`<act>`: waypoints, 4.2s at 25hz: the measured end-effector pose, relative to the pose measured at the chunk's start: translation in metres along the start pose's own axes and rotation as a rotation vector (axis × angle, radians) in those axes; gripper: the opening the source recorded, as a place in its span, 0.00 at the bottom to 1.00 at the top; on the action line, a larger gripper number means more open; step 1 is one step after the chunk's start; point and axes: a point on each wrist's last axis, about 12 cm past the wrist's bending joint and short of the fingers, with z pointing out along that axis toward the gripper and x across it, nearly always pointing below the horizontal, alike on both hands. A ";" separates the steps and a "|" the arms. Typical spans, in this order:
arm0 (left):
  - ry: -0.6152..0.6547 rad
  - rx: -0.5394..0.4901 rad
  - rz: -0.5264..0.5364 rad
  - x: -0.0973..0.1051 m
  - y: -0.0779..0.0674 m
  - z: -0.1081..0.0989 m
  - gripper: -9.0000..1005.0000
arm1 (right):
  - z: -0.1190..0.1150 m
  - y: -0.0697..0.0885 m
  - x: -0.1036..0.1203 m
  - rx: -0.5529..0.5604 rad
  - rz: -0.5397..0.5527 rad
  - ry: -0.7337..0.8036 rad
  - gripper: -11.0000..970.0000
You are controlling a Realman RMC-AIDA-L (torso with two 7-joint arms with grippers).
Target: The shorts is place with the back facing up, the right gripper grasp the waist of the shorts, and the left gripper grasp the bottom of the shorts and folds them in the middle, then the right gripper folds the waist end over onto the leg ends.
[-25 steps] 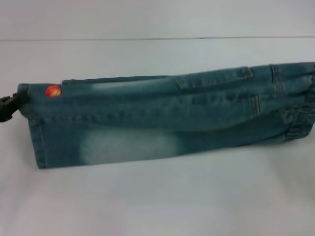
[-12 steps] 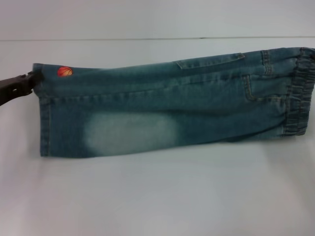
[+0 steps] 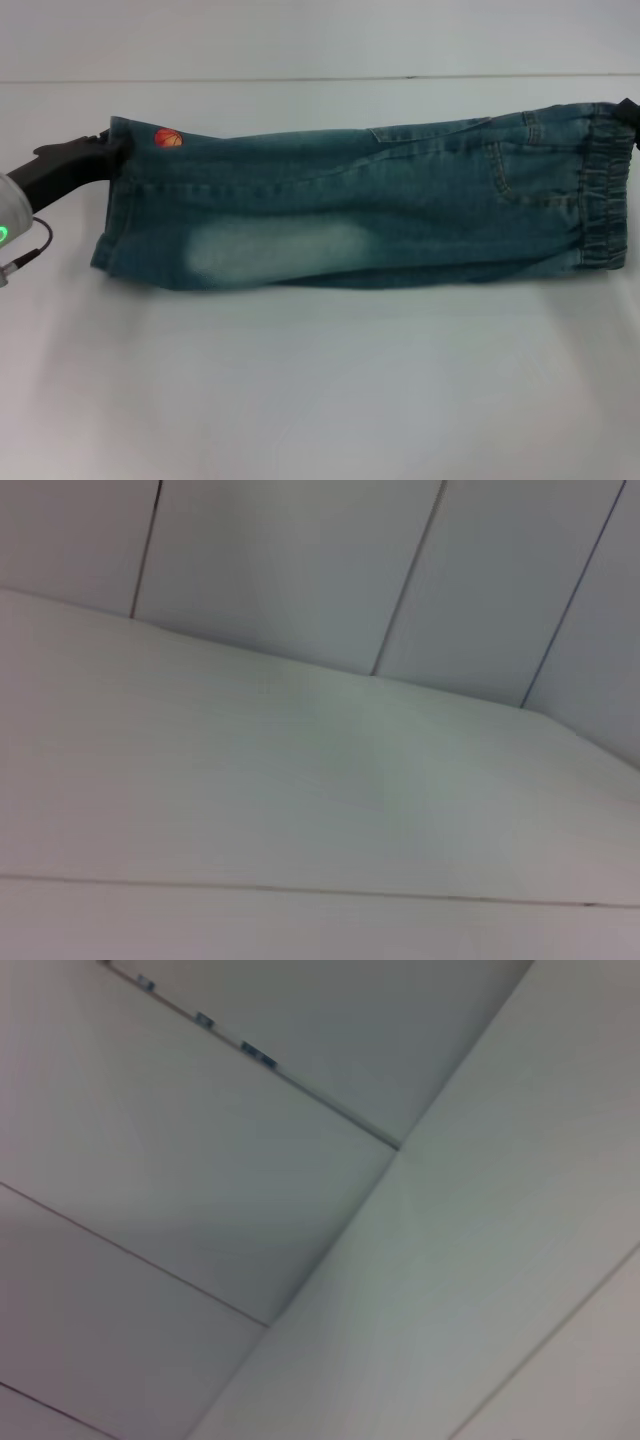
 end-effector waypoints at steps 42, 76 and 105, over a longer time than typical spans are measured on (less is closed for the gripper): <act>0.013 0.293 0.023 0.017 -0.030 -0.021 0.94 | -0.058 -0.023 -0.008 0.054 -0.178 0.201 0.99; 0.012 0.358 0.038 0.026 -0.046 -0.012 0.94 | -0.027 -0.008 -0.008 0.079 -0.282 0.391 0.64; -0.275 0.055 0.435 0.085 -0.144 0.031 0.48 | -0.079 0.018 -0.035 -0.216 -0.131 0.364 0.07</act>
